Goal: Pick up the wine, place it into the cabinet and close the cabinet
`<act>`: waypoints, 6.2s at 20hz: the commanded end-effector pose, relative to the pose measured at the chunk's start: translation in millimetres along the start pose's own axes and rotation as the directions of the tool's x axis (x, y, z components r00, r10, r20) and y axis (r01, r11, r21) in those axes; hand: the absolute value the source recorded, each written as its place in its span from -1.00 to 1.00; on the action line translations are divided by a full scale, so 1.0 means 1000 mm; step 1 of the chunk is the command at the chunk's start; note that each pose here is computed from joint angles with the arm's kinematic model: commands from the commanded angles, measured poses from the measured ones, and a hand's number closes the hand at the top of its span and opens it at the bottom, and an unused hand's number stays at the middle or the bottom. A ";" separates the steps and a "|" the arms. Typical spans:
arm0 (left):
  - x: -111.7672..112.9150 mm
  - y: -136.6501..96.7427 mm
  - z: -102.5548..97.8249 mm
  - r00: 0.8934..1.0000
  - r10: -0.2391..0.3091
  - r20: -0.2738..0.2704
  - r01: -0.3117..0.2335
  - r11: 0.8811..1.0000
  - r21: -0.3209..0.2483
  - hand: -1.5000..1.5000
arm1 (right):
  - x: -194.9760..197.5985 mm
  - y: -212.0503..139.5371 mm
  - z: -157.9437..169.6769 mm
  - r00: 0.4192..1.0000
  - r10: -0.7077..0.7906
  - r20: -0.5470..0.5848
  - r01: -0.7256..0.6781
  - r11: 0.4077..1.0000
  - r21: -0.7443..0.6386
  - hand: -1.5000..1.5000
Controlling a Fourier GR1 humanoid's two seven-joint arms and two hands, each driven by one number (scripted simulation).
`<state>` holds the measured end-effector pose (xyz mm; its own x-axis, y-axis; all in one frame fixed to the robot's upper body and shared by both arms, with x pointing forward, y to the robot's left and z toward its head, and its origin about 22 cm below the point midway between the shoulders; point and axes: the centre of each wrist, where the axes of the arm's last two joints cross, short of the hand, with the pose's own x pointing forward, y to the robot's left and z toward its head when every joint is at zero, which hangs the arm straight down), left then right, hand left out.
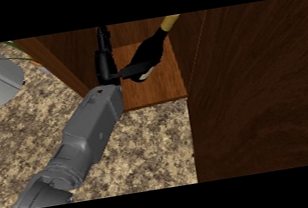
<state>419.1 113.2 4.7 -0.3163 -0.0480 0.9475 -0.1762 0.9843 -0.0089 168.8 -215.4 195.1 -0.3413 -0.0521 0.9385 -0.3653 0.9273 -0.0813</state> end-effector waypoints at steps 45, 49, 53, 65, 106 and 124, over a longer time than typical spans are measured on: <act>0.025 -0.023 0.176 0.973 0.229 -0.012 -0.229 0.969 -0.088 -1.00 | 0.021 -0.005 0.019 1.000 0.018 0.014 -0.017 0.998 -0.062 -1.00; 0.056 -0.033 0.184 0.966 0.259 -0.012 -0.260 0.964 -0.057 -1.00 | 0.026 -0.004 0.021 1.000 0.018 0.018 -0.017 0.998 -0.065 -1.00; 0.071 -0.021 0.228 0.974 0.227 -0.021 -0.227 0.974 -0.015 -1.00 | 0.019 0.004 0.020 0.999 0.013 0.037 -0.011 0.998 -0.066 -1.00; 0.120 0.044 0.261 0.961 0.276 0.002 -0.274 0.955 -0.115 -1.00 | 0.014 0.003 0.017 0.997 -0.039 -0.059 0.044 0.996 0.074 1.00; 0.155 0.243 0.217 0.972 0.233 0.037 -0.229 0.969 -0.094 -1.00 | 0.028 0.129 0.042 0.962 -0.195 -0.194 0.265 0.845 0.465 1.00; 0.156 0.242 0.198 0.947 0.320 0.004 -0.316 0.937 -0.150 -1.00 | 0.011 0.174 -0.024 0.995 -0.067 -0.078 0.093 0.910 0.405 1.00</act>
<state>141.9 314.5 91.6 -0.3621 0.2516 0.8975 0.0579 0.9671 -0.2478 115.3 -93.4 192.4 -0.2340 -0.0104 0.9722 -0.6504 0.7449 -0.1486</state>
